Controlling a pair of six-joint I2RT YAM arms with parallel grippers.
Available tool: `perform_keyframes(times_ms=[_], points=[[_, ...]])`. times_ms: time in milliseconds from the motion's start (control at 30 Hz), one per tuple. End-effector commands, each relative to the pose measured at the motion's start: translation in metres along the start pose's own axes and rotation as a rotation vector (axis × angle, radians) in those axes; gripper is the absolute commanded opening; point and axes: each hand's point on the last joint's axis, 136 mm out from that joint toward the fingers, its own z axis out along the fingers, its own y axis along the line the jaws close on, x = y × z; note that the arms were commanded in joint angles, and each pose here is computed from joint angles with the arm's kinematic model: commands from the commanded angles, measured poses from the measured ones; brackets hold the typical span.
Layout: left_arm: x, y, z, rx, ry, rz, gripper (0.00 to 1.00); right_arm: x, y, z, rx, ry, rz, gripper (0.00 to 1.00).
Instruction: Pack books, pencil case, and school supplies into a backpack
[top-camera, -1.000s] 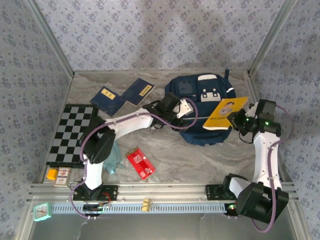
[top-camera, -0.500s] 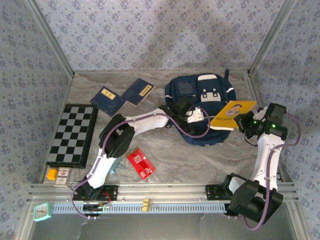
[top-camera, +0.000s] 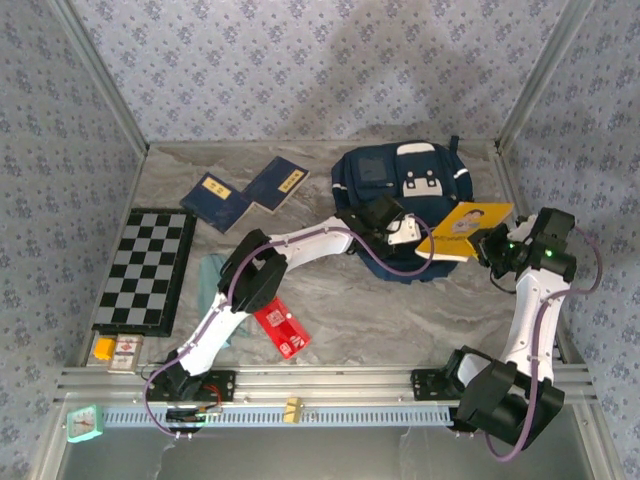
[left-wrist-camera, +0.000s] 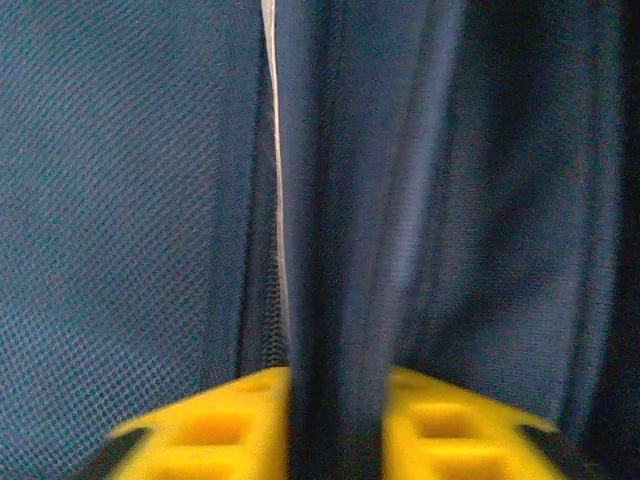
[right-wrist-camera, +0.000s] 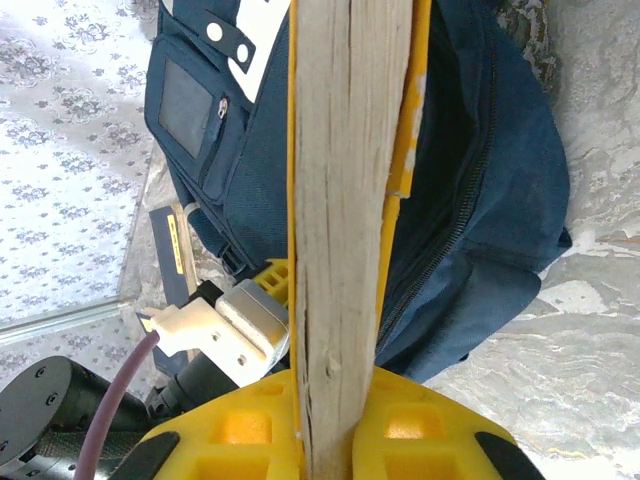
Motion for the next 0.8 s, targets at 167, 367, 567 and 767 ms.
perform_keyframes(times_ms=[167, 367, 567, 767], points=[[-0.016, 0.046, -0.056, -0.087, -0.068, -0.175, 0.00, -0.004, 0.023, -0.024, -0.045, -0.048, -0.071, 0.00], [-0.019, 0.079, -0.113, -0.163, -0.142, -0.406, 0.00, -0.004, 0.041, -0.039, -0.079, -0.065, -0.099, 0.00], [-0.021, 0.108, -0.169, -0.245, -0.210, -0.555, 0.00, 0.015, 0.056, -0.055, -0.101, -0.027, -0.138, 0.00], [-0.031, 0.133, -0.200, -0.279, -0.263, -0.639, 0.00, 0.042, 0.047, -0.058, -0.062, 0.026, -0.160, 0.00]])
